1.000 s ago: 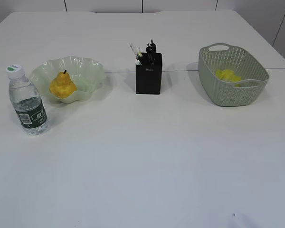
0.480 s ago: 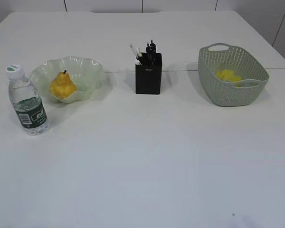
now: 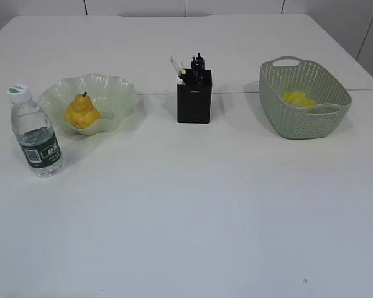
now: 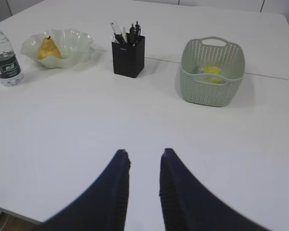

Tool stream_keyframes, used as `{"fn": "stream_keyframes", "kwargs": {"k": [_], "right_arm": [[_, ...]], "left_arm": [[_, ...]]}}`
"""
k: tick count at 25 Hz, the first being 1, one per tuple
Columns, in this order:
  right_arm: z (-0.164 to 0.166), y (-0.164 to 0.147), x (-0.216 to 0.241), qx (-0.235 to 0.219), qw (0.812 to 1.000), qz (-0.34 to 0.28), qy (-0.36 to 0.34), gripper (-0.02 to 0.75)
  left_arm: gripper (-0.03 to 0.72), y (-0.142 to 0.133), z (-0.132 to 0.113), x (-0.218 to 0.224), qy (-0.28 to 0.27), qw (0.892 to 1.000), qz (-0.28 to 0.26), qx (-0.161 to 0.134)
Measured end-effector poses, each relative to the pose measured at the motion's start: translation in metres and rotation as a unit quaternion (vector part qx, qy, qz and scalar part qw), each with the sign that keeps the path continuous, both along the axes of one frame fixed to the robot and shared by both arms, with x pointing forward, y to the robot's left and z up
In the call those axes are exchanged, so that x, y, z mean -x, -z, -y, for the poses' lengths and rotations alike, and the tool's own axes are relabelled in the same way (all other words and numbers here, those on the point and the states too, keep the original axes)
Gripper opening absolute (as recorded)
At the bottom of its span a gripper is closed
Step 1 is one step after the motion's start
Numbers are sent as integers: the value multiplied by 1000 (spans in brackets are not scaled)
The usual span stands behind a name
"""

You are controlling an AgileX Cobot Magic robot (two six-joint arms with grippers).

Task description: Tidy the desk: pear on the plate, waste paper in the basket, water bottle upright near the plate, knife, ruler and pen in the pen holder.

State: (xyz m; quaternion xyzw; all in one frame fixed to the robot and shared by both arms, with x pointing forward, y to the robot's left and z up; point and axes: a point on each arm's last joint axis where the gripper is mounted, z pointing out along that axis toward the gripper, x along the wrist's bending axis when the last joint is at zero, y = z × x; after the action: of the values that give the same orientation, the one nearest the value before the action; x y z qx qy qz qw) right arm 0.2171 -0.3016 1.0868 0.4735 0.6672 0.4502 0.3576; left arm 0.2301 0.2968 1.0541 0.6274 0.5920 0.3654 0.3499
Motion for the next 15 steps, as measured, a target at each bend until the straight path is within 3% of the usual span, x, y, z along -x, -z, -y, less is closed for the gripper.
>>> {"fn": "stream_keyframes", "kwargs": {"k": [9,15], "right_arm": [[8,10,4,12,998,-36,40,167],[7,35,-8,34,995,-82,48,167]], "left_arm": [[285,0,0,0,-1,1000,1,-1],[279,0,0,0,-1,1000,1,-1]]}}
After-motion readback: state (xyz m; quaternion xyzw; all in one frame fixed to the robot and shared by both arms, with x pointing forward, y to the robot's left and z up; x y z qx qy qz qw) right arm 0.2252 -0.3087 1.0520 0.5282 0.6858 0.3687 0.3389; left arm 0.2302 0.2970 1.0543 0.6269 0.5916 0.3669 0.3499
